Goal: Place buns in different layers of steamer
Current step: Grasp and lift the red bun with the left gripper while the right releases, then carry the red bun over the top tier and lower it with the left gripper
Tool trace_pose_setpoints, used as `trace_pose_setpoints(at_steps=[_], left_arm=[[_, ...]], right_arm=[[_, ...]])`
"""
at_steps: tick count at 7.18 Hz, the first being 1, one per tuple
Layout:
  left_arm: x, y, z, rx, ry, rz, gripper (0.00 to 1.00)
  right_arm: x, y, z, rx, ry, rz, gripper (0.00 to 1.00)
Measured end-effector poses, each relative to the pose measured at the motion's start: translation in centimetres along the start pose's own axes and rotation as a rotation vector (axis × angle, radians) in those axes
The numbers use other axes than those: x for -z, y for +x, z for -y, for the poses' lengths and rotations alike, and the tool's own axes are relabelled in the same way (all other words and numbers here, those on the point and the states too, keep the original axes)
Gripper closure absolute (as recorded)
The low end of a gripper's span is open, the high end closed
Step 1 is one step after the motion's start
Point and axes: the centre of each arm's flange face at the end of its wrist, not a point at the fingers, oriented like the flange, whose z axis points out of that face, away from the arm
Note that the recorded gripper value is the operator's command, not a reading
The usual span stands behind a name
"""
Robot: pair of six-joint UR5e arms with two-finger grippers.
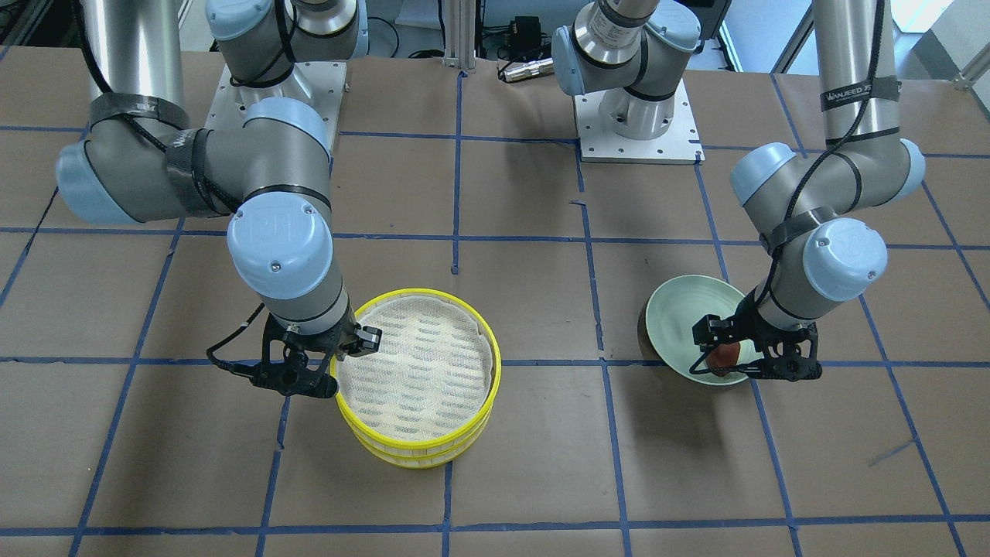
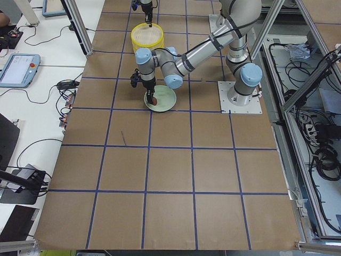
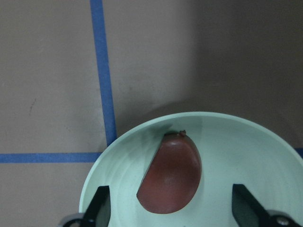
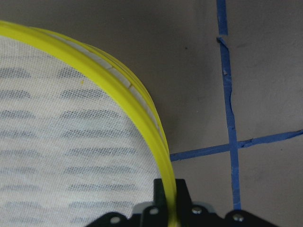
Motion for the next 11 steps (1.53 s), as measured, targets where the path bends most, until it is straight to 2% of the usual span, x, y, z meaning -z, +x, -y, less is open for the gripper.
trace_pose_setpoints(at_steps=[1,2,3,4,6,7,8,9,11], left_arm=[[-1.1,0.1,-0.1,0.002,-0.020,-0.006,0.58],[-1.8,0.2,-0.1,0.004,-0.029,-0.008,0.77],[-1.5,0.1,0.0,0.015,-0.020,-0.005,0.79],[0.2,0.2,0.1,0.045,0.011,0.006,0.79],[7.2,3.0,-0.8,0.099,0.108,0.025,0.80],[11.2,6.4,-1.9,0.116,0.149,0.009,0.80],[14.6,10.6,-2.6,0.158,0.196,-0.057,0.80],[17.7,15.3,-2.7,0.221,0.236,-0.176,0.80],[20.7,23.7,-2.2,0.326,0.246,-0.402,0.78]], right_arm=[[-0.2,0.0,-0.1,0.000,0.000,0.000,0.76],[-0.2,0.0,-0.1,-0.003,0.001,0.002,0.58],[-0.2,0.0,-0.2,-0.007,0.001,0.004,0.17],[-0.1,0.1,-0.2,-0.010,0.002,0.004,0.00],[0.9,0.5,0.1,-0.007,0.018,0.011,0.00],[3.1,1.7,0.5,0.010,0.047,0.022,0.00],[6.1,3.7,0.3,0.040,0.068,0.028,0.00],[9.3,6.4,-0.4,0.060,0.070,0.031,0.00],[15.1,10.0,-3.1,0.089,0.059,0.036,0.00]])
